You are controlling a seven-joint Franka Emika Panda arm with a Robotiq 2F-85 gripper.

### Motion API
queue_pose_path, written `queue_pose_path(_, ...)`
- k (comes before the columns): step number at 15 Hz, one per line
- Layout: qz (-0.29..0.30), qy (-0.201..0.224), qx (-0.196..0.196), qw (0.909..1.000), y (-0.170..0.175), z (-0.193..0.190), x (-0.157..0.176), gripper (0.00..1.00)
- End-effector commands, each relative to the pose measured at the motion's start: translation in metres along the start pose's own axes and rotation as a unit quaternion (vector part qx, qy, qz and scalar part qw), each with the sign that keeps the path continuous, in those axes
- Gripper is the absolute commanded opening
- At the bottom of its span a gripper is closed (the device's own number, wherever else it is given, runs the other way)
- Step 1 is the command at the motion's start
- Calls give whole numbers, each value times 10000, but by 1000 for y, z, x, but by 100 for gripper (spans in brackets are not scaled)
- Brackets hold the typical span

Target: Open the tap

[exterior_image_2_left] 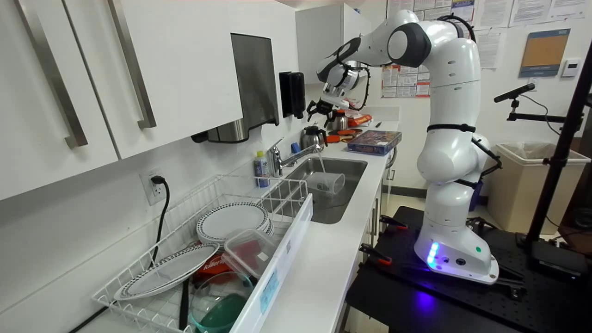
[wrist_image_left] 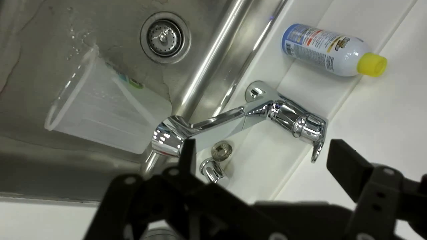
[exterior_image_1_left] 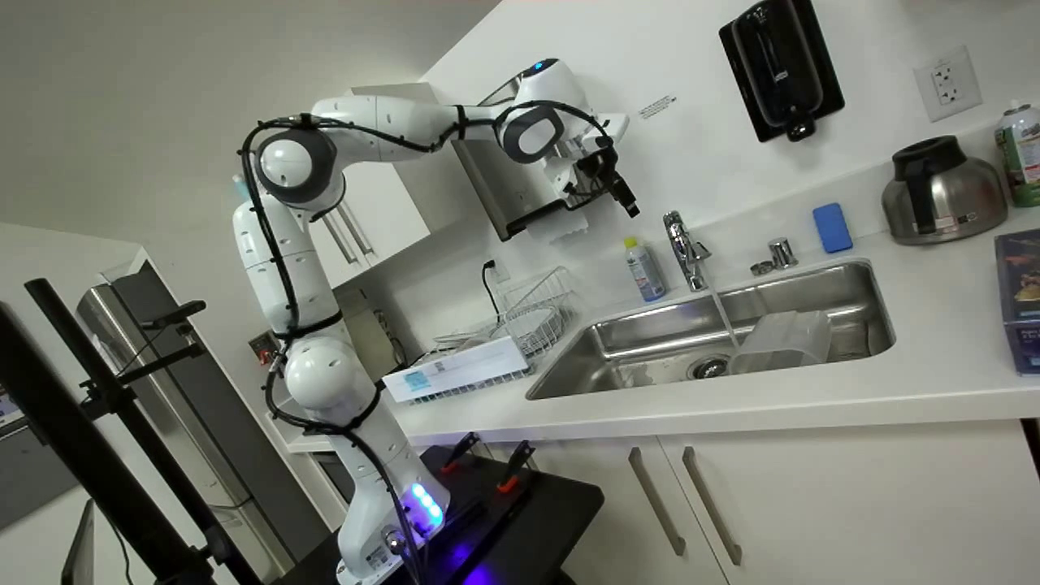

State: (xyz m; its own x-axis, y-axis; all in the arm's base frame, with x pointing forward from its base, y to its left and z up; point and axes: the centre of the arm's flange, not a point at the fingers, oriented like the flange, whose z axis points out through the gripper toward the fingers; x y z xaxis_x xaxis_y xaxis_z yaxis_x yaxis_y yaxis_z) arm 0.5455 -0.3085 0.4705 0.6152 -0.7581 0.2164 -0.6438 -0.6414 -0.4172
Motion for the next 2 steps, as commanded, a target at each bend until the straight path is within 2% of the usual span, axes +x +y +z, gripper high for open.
queue_pose_path(1, -130, 44, -50, 9999, 10, -18, -37, 100)
queue_pose_path(2, -145, 38, -36, 9999, 12, -20, -41, 100)
